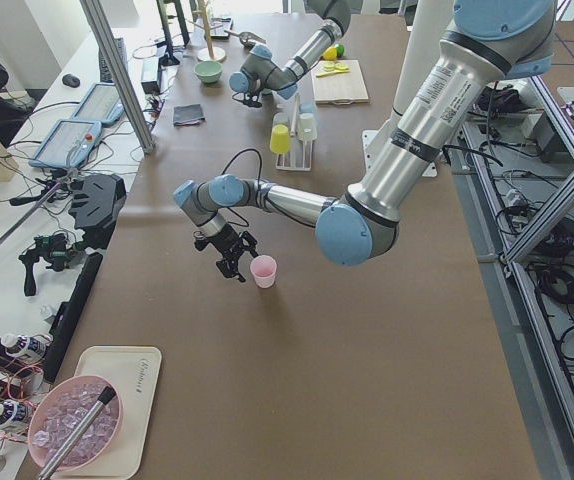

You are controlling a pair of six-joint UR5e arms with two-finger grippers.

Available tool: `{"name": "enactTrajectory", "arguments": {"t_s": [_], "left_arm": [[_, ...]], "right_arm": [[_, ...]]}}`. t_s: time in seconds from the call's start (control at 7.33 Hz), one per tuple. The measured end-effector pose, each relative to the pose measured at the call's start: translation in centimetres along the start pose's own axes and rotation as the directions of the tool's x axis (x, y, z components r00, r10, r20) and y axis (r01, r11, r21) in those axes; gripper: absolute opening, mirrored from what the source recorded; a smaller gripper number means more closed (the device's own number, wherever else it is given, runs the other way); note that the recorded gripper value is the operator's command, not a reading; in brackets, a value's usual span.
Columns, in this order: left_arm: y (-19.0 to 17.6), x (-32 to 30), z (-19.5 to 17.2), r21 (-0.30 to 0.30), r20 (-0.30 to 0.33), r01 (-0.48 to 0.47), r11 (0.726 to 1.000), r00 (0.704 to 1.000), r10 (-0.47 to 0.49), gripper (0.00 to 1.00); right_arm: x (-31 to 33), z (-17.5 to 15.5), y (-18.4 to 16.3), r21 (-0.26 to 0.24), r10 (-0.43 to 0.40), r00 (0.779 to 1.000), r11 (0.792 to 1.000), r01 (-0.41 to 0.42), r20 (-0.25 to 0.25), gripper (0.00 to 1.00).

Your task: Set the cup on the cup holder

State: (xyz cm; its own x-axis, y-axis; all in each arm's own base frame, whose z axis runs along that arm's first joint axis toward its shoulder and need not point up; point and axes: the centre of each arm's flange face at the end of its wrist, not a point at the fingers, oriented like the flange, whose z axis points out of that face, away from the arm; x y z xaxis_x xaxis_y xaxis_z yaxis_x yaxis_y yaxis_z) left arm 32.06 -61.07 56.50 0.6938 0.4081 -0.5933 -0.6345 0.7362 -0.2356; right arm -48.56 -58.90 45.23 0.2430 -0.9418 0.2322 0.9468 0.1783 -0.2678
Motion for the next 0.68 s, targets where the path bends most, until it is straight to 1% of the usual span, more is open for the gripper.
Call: {"name": "enactTrajectory", "arguments": {"t_s": [0.27,0.68], "left_arm": [[0.1,0.5,1.1,-0.032,0.000,0.005,0.999,1.000,-0.005,0.98],[0.3,0.6,2.6,-0.063,0.003,0.009,0.998,1.000,-0.009,0.98]], "right_arm": [[-0.3,1.0,1.0,0.014,0.001,1.000,1.000,-0.001,-0.011,0.99],[-0.4,1.3,1.4,0.019,0.003,1.000,1.000,-0.002,-0.013,0.99]]}}
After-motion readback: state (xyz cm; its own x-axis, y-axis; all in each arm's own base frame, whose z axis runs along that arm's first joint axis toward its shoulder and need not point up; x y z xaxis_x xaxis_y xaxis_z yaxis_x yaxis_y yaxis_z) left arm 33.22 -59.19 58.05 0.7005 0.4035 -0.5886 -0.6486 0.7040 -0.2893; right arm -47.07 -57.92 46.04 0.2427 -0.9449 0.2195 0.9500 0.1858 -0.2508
